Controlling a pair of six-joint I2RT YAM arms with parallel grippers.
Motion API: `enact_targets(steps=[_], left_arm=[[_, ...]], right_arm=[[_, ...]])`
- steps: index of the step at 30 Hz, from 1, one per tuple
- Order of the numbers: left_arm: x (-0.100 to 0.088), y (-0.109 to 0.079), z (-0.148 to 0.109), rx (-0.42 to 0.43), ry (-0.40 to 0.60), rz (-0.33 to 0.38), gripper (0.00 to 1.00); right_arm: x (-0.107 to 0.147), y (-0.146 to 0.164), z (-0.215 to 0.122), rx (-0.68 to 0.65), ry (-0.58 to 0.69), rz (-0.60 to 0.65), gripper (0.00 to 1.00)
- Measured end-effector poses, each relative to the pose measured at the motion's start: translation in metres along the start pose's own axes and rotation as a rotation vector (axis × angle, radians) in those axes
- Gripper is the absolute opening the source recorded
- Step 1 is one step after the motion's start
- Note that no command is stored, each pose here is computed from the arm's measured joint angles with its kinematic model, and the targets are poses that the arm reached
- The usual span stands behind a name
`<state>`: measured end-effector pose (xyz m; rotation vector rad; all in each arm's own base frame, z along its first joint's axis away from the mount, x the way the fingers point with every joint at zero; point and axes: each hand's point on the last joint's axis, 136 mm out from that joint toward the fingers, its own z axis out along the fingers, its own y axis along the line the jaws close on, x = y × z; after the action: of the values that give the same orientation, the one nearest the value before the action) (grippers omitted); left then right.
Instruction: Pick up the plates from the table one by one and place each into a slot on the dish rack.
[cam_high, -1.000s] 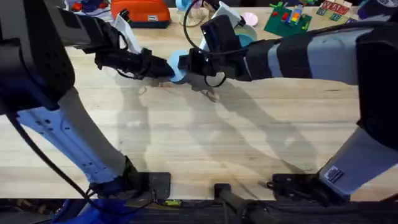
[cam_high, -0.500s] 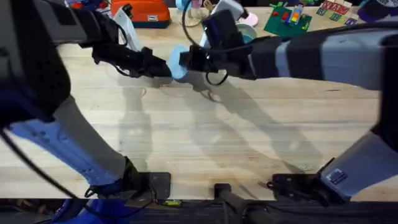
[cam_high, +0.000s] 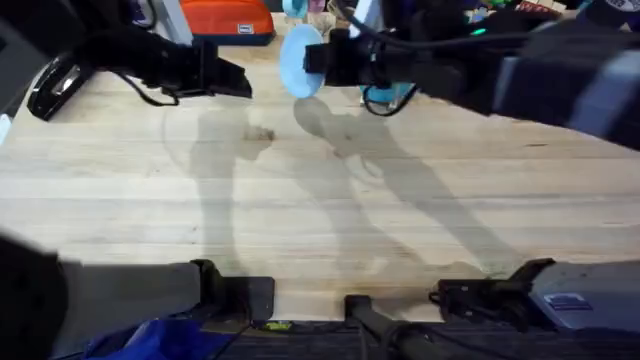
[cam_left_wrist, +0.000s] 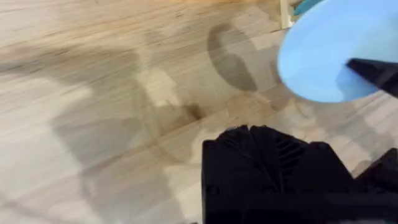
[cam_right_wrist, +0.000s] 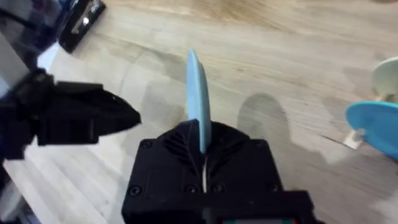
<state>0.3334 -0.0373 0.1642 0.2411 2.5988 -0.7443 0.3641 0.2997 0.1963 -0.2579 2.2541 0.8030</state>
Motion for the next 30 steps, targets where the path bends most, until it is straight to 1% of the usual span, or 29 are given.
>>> enact_targets(steps=[5, 9, 12, 16, 22, 28, 29, 30], left_arm=[[0.004, -0.010, -0.031, -0.097, -0.042, 0.041, 0.040], [0.006, -0.015, -0.050, -0.167, -0.079, 0.065, 0.040], [0.006, -0.020, -0.063, -0.199, -0.110, 0.084, 0.040], [0.010, -0.029, -0.076, -0.219, -0.138, 0.100, 0.040], [0.020, -0.043, -0.091, -0.234, -0.164, 0.117, 0.039], [0.024, -0.066, -0.095, -0.228, -0.179, 0.199, 0.041], [0.025, -0.069, -0.094, -0.230, -0.176, 0.210, 0.074], [0.026, -0.071, -0.094, -0.231, -0.174, 0.221, 0.175]], right_arm=[[-0.004, 0.009, -0.037, 0.002, 0.000, -0.108, 0.029], [0.006, 0.007, -0.058, 0.028, 0.062, -0.197, 0.029], [0.010, 0.005, -0.069, 0.047, 0.114, -0.265, 0.029], [0.008, 0.007, -0.083, 0.064, 0.166, -0.355, 0.029], [-0.008, 0.005, -0.108, 0.142, 0.184, -0.474, 0.029], [-0.023, 0.003, -0.126, 0.201, 0.182, -0.571, 0.029], [-0.026, 0.004, -0.128, 0.204, 0.179, -0.583, 0.029], [-0.028, 0.004, -0.130, 0.208, 0.178, -0.596, 0.029]])
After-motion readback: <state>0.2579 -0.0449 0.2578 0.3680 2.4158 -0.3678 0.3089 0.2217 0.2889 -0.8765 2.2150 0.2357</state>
